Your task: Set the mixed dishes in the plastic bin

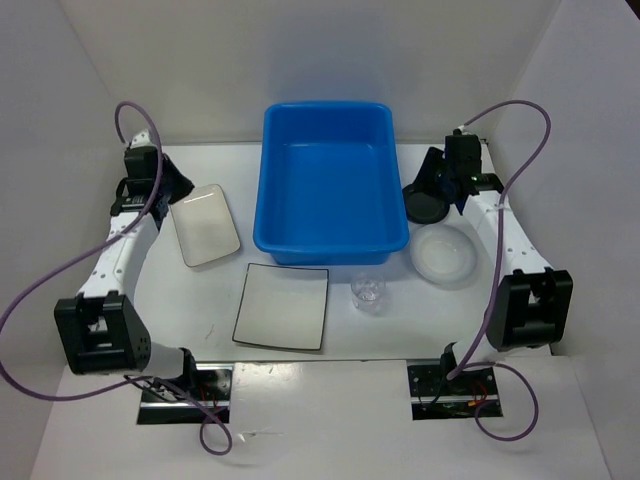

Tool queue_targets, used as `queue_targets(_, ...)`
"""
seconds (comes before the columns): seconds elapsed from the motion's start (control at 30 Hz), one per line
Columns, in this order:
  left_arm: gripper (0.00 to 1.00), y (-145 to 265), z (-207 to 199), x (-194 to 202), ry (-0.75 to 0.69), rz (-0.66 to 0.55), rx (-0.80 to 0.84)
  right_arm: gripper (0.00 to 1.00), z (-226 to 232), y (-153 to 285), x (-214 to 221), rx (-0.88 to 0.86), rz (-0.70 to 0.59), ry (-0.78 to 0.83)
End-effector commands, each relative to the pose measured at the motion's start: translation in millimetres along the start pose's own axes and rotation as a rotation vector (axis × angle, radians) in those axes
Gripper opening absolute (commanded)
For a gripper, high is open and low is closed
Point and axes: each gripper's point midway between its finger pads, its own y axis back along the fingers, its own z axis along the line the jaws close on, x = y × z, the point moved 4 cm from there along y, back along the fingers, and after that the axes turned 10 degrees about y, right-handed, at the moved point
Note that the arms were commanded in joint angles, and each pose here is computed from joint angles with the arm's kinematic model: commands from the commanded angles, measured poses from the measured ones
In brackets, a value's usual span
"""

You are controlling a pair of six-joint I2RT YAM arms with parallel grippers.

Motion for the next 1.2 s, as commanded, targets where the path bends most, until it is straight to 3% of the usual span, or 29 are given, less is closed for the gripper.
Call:
queue_targets(0.0, 0.19, -7, 9, 34, 0.115, 0.228, 0.019, 0.66, -6, 21, -16, 0.015, -0.075, 0.043)
queue_targets(0.07, 0.28, -9, 18, 38, 0.145, 0.25, 0.008, 0.7, -5, 31, -19, 0.011, -0.093, 0.051)
queue_targets(0.1, 0.45, -9, 22, 43, 0.159, 0.262, -0.016, 0.72, -6, 31, -17, 0.013, -0.084, 0.051)
queue_targets(0.13, 0.74, -8, 25, 45, 0.16, 0.271, -0.035, 0.73, -6, 34, -16, 0.012, -0.088, 0.051)
queue_targets(0.17, 0.95, -5, 25, 45, 0.16, 0.272, -0.036, 0.73, -3, 38, -14, -0.014, -0.079, 0.052)
queue_targets(0.2, 1.0, -5, 27, 46, 0.16, 0.272, -0.05, 0.73, -2, 44, -12, -0.03, -0.073, 0.062)
queue_targets(0.4, 1.0, 18, 11, 25, 0.195, 0.212, -0.006, 0.7, -9, 68, 12, -0.017, -0.002, 0.065)
queue_targets(0.6, 1.0, 42, -35, 22, 0.14, 0.222, 0.222, 0.67, 12, 96, 46, -0.069, 0.093, 0.102)
queue_targets(0.7, 1.0, 34, -28, 30, 0.257, 0.216, 0.173, 0.66, 25, 106, 80, -0.095, 0.189, 0.104)
queue_targets(0.83, 1.0, 30, -26, 55, 0.298, 0.289, 0.234, 0.64, 41, 119, 124, -0.134, 0.316, 0.081)
queue_targets(1.0, 1.0, 41, -22, 61, 0.318, 0.285, 0.209, 0.63, 49, 129, 166, -0.176, 0.404, 0.043)
queue_targets(1.17, 1.0, 72, -25, 20, 0.281, 0.05, 0.207, 0.6, 42, 129, 186, -0.167, 0.421, 0.041)
